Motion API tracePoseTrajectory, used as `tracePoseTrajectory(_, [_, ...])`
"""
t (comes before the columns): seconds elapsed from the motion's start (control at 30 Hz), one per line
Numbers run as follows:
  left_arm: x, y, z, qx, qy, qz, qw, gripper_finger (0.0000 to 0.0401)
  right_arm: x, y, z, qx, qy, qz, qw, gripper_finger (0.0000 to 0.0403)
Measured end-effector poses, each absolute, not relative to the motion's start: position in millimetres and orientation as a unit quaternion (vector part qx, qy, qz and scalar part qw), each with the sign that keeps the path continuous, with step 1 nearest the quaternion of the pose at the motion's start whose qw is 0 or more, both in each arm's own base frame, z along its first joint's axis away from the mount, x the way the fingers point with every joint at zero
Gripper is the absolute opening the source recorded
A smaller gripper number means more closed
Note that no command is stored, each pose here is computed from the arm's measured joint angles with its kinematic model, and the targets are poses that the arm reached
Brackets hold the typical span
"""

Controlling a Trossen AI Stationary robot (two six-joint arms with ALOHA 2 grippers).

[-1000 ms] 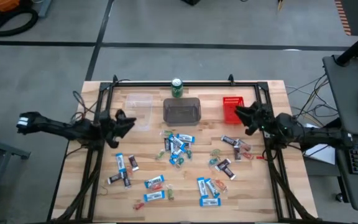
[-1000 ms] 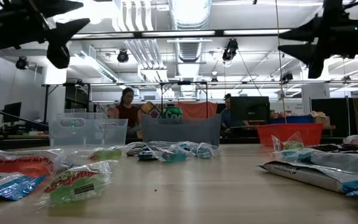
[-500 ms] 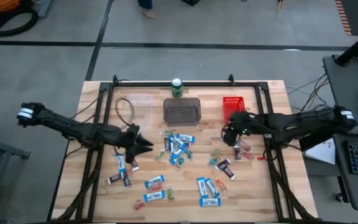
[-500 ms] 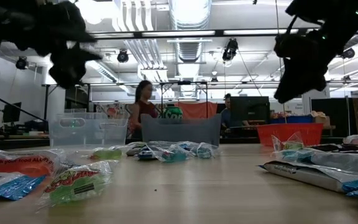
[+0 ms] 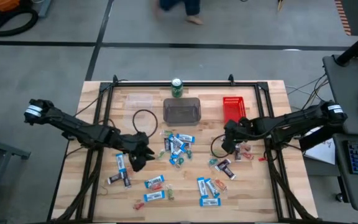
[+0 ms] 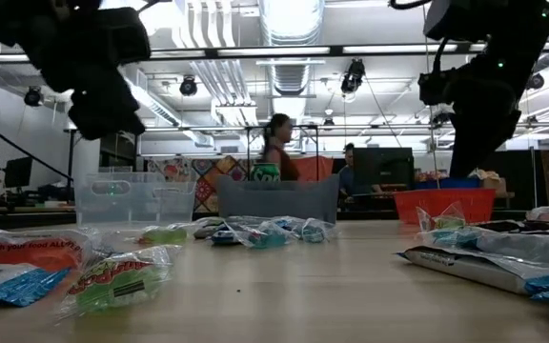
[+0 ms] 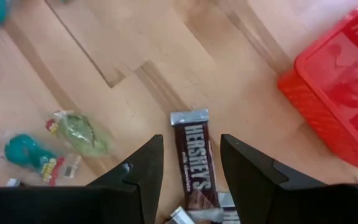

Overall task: Organize candy in baskets
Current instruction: Put the green gummy into the black bin

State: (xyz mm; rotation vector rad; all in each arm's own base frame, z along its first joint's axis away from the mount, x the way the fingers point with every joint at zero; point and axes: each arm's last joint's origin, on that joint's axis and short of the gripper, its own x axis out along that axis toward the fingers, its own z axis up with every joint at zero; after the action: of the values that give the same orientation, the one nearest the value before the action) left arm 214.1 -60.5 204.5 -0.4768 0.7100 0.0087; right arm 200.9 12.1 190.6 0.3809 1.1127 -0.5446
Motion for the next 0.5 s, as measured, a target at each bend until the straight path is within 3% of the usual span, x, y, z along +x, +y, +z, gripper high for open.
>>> tracePoseTrajectory(0.23, [246, -58, 222, -0.205, 0.335, 0.028, 0.919, 0.0125, 209, 12, 191, 0.176, 0.511, -0.254, 0.802, 0.015])
tracePoseTrajectory(0.5, [251, -65, 220, -0.191, 0.293, -0.027, 0.937, 0.0125, 212, 12, 192, 0.181, 0.5, -0.251, 0.809, 0.015])
